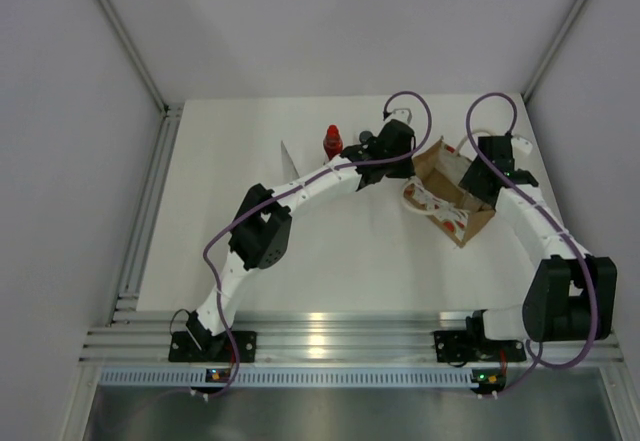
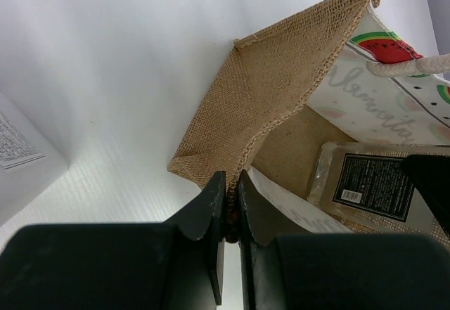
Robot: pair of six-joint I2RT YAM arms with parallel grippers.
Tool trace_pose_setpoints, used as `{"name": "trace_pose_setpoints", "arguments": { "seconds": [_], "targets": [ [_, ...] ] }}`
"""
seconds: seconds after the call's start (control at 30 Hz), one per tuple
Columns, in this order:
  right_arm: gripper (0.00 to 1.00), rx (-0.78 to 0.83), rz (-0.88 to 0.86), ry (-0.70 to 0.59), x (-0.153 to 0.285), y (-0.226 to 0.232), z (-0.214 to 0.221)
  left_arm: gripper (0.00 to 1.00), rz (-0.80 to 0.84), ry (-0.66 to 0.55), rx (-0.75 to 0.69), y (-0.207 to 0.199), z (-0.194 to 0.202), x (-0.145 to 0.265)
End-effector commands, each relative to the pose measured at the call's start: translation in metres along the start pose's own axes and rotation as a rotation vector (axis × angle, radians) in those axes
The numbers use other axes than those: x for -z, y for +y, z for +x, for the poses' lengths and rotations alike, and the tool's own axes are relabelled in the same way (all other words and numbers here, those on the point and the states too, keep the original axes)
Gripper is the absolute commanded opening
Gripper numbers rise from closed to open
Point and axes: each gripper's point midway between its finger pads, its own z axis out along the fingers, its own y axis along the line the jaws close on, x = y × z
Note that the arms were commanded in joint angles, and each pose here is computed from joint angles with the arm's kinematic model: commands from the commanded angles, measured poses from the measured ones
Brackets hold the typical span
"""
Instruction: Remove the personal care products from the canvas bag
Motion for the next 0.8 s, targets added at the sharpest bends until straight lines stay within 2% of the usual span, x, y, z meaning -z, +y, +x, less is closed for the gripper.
{"name": "trace_pose_setpoints", "arguments": {
  "seconds": [0.0, 0.03, 0.2, 0.23, 0.3, 0.33, 0.4, 0.77],
  "targets": [
    [0.56, -0.049, -0.011, 0.014, -0.013, 0.004, 0.005, 0.00, 0.044, -0.058, 0.022, -0.017, -0.029, 0.016],
    [0.56, -0.052, -0.008, 0.014, -0.014, 0.003, 0.006, 0.00, 0.045, -0.058, 0.021, -0.018, -0.028, 0.016],
    [0.38, -0.060, -0.009, 0.003, -0.013, 0.004, 0.003, 0.00, 0.039, -0.062, 0.022, -0.017, -0.030, 0.017],
    [0.28, -0.063, -0.016, -0.006, -0.011, 0.005, -0.001, 0.00, 0.039, -0.062, 0.022, -0.017, -0.030, 0.016],
    [0.19, -0.073, -0.038, -0.025, -0.005, 0.009, -0.008, 0.00, 0.035, -0.063, 0.025, -0.016, -0.030, 0.017],
    [0.08, -0.077, -0.051, -0.036, -0.001, 0.011, -0.014, 0.00, 0.033, -0.064, 0.027, -0.015, -0.030, 0.016],
    [0.00, -0.083, -0.085, -0.054, 0.009, 0.016, -0.022, 0.00, 0.029, -0.068, 0.032, -0.015, -0.030, 0.017],
    [0.00, -0.102, -0.134, -0.133, 0.048, 0.022, -0.063, 0.00, 0.008, -0.085, 0.044, -0.012, -0.034, 0.019]
  ]
}}
